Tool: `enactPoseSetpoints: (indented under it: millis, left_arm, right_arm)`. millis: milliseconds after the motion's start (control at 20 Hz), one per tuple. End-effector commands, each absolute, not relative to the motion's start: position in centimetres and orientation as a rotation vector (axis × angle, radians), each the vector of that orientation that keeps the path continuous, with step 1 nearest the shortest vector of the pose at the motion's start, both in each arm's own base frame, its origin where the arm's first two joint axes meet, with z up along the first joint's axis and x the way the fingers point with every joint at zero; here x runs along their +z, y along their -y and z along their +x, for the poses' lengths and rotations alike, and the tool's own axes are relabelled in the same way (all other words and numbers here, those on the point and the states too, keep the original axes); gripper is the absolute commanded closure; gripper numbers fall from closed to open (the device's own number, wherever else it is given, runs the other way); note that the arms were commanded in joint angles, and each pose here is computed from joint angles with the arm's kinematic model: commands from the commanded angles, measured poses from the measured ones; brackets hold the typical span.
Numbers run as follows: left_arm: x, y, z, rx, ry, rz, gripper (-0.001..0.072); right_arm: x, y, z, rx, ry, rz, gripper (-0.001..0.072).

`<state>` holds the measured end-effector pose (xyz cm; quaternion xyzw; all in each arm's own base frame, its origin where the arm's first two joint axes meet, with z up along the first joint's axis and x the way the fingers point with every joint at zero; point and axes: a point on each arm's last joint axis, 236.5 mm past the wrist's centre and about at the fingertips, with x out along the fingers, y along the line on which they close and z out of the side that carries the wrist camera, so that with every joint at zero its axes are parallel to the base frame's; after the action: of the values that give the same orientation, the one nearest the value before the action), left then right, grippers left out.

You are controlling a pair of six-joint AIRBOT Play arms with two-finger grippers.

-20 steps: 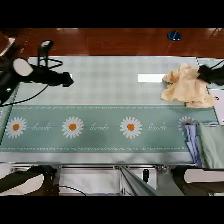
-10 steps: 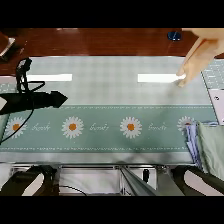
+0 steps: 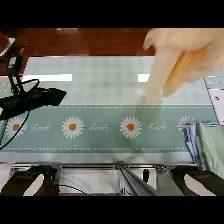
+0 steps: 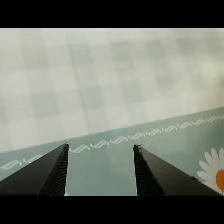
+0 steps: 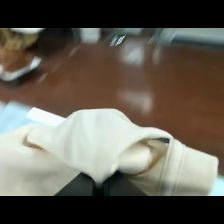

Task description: Fold the shirts.

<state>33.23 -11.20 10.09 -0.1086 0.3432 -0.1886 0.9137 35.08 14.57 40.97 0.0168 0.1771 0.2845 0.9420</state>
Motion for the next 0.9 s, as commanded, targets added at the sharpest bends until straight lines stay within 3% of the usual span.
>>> enactPoseSetpoints:
  millis: [0, 350, 500, 550, 600, 650, 850]
  left_arm:
    - [11.3, 10.5, 34.4, -0.359, -0.632, -0.219, 0.0205]
    - [10.0, 10.8, 33.2, -0.382, -0.703, -0.202, 0.0206]
    - [8.9, 10.9, 32.2, -0.398, -0.764, -0.175, 0.0205]
    - [8.6, 11.1, 31.8, -0.406, -0.784, -0.173, 0.0205]
    - [8.4, 11.2, 31.6, -0.411, -0.795, -0.173, 0.0205]
    - [8.2, 11.3, 31.4, -0.414, -0.808, -0.178, 0.0205]
    - [5.8, 12.3, 28.6, -0.431, -0.987, -0.251, 0.0206]
  right_arm:
    - [31.8, -22.1, 31.8, 0.786, -0.651, 0.002, 0.0693]
    - [9.3, -35.9, 30.4, 0.88, -1.075, 0.144, 0.0693]
    - [4.5, -39.0, 30.6, 0.874, -1.184, 0.244, 0.0692]
    - [3.7, -39.2, 31.2, 0.857, -1.204, 0.287, 0.0648]
    - [3.6, -39.0, 31.8, 0.841, -1.213, 0.327, 0.0442]
    - [3.8, -38.4, 32.5, 0.833, -1.215, 0.359, 0.0298]
    - [8.7, -29.6, 36.2, 0.812, -1.242, 0.394, 0.0296]
